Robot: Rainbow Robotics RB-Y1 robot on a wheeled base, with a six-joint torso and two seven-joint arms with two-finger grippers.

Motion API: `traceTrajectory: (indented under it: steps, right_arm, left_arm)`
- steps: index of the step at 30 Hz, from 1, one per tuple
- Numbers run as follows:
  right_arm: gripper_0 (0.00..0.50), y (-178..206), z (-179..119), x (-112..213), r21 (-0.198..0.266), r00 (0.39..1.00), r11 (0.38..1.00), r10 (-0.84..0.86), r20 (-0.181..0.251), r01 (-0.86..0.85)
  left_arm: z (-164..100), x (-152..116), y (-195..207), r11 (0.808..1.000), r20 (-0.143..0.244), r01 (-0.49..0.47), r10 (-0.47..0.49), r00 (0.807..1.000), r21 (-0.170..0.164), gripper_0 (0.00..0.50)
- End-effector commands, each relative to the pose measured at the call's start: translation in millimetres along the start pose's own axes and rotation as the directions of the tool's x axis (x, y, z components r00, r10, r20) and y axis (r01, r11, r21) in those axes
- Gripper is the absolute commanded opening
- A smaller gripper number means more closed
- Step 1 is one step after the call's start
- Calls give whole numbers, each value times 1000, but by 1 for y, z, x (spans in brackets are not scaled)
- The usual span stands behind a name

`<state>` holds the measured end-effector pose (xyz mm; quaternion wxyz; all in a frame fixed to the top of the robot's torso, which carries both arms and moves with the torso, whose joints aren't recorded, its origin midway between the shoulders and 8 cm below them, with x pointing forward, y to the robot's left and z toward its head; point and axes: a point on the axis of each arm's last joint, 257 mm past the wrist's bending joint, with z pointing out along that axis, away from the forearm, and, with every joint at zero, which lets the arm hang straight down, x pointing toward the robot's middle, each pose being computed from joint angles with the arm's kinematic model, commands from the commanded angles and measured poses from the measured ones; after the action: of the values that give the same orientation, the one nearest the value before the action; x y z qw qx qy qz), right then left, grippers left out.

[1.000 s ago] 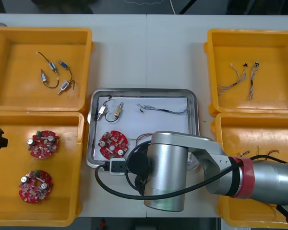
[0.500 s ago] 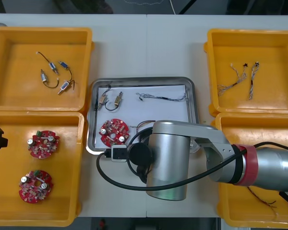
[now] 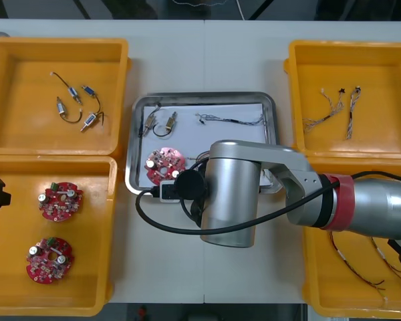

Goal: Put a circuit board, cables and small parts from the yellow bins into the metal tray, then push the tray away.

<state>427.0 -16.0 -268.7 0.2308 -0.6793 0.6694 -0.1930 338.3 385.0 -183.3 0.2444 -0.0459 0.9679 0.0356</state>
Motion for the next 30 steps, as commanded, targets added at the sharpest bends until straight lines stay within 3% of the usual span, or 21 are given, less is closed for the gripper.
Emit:
traceTrajectory:
  steps: [1, 14, 23, 30]
  right_arm:
    - [0, -41, -16, -21, 67, 999, 997, 27, 35, -29]
    - [0, -80, -15, -30, 86, 999, 995, 49, -16, -47]
    - [0, -103, -13, -34, 95, 999, 994, 49, -7, -48]
    - [0, -120, -11, -29, 115, 999, 993, 34, -24, -31]
  left_arm:
    - [-6, 6, 4, 989, -12, -142, 141, 990, -30, 500]
    - [-6, 6, 4, 989, -12, -142, 141, 990, -30, 500]
    - [-6, 6, 4, 989, -12, -142, 141, 990, -30, 500]
    - [-6, 6, 4, 989, -12, -142, 141, 990, -30, 500]
